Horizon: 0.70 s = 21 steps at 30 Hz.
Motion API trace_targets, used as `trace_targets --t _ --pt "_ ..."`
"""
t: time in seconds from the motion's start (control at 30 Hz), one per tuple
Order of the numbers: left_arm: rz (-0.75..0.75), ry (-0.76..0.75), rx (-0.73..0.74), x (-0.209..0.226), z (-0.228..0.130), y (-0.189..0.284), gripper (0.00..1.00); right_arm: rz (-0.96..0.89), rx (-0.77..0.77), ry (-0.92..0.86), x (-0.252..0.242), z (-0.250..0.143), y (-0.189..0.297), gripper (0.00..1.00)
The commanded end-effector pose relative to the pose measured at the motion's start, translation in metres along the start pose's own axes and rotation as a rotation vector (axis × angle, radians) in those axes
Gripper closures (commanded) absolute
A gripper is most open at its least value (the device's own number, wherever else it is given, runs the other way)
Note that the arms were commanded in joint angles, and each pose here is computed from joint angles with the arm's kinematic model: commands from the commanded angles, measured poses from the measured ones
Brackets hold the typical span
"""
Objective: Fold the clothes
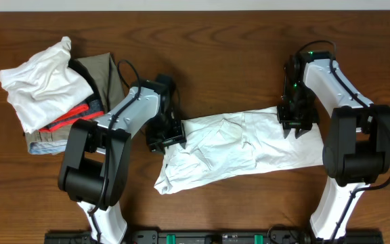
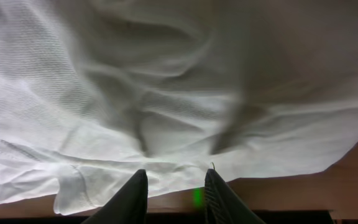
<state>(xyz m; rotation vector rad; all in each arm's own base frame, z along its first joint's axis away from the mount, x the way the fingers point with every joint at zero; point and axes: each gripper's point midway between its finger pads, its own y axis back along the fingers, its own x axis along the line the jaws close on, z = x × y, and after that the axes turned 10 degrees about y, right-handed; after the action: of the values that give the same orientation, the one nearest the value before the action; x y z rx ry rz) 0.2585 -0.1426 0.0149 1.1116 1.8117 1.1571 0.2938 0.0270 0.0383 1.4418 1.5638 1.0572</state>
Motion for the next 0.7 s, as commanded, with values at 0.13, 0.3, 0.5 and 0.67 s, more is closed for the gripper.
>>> trace_targets --t 0.13,0.3,0.5,0.67 --pt "0.062 0.015 -0.037 0.013 0.008 -0.001 0.22 0.0 -0.006 0.012 0.0 -0.001 0.002 0.71" --pt "0.054 0.012 -0.044 0.013 0.009 -0.007 0.21 0.0 -0.003 0.012 0.0 -0.001 0.002 0.71" --pt "0.022 -0.017 -0.04 0.008 0.01 -0.01 0.21 0.0 -0.002 0.016 0.0 -0.002 0.002 0.71" --pt "-0.018 -0.064 -0.02 0.001 0.007 -0.011 0.21 0.001 0.01 0.016 0.0 -0.004 0.002 0.71"
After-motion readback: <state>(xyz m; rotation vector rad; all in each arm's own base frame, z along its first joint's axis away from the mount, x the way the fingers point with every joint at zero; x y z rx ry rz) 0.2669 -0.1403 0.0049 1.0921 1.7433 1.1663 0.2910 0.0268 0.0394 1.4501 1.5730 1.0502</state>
